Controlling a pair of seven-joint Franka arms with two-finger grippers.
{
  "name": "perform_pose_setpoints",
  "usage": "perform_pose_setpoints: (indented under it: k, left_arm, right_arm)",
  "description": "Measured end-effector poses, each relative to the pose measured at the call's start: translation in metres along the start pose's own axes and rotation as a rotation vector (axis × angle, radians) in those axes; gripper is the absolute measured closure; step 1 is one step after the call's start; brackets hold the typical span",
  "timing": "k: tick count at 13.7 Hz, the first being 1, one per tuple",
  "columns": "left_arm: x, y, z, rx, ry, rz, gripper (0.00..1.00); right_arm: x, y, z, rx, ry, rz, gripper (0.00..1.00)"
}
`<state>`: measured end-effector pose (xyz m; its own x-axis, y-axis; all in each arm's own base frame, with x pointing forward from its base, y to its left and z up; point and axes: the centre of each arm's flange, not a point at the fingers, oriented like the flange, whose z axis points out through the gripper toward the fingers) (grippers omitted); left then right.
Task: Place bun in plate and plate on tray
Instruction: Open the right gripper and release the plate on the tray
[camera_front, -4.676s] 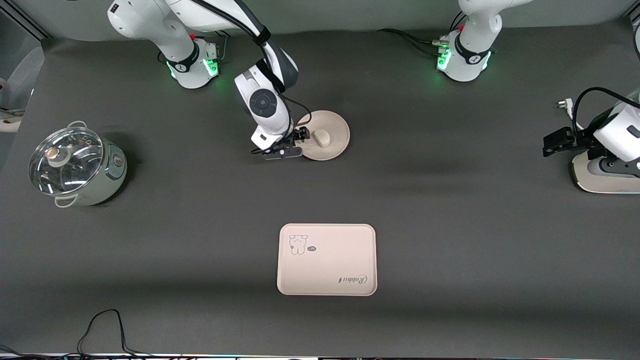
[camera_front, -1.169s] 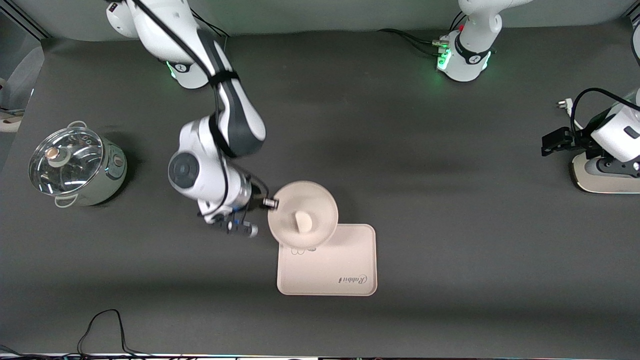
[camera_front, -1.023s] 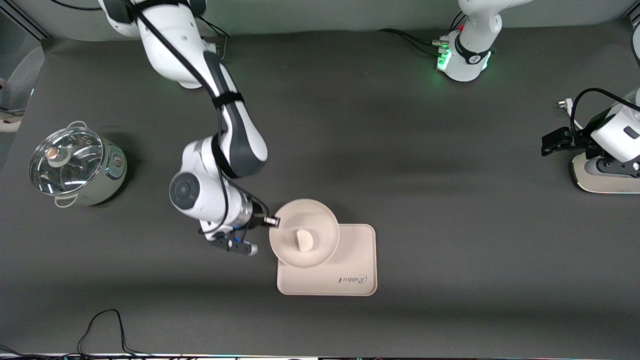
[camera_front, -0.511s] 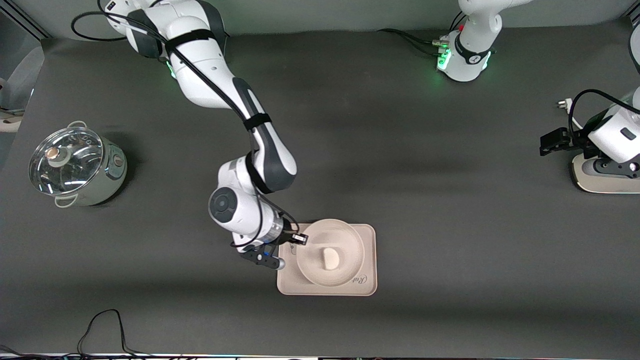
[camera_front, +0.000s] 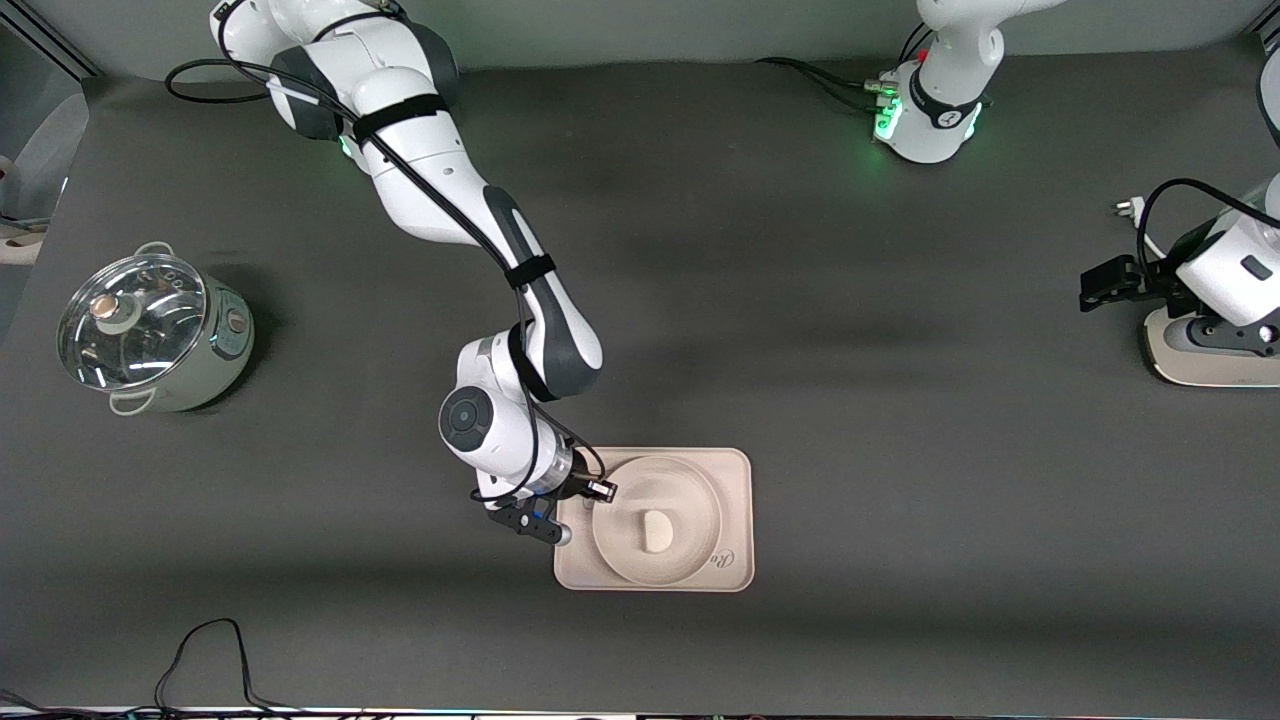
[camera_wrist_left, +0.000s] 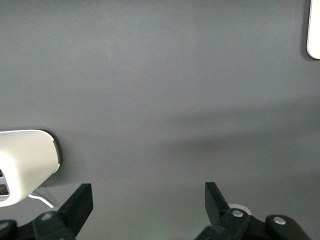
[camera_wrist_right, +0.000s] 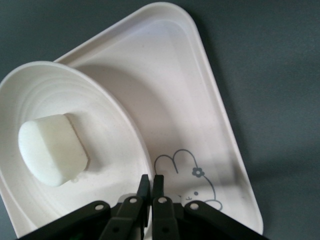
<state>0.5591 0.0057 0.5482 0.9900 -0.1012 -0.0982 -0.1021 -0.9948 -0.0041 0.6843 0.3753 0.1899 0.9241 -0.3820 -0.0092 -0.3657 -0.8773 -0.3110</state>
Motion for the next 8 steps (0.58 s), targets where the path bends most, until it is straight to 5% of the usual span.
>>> perform_pose_setpoints:
  k: [3, 8]
  left_arm:
    - [0.0, 0.0, 0.0, 0.0, 0.0, 0.0, 0.0]
    - [0.0, 0.0, 0.0, 0.0, 0.001, 0.0, 0.0]
  right_arm:
    - [0.005, 0.001, -0.003, 0.006, 0.004, 0.005, 0.92]
    - [0.016, -0.004, -0.022, 0.021, 0.004, 0.005, 0.41]
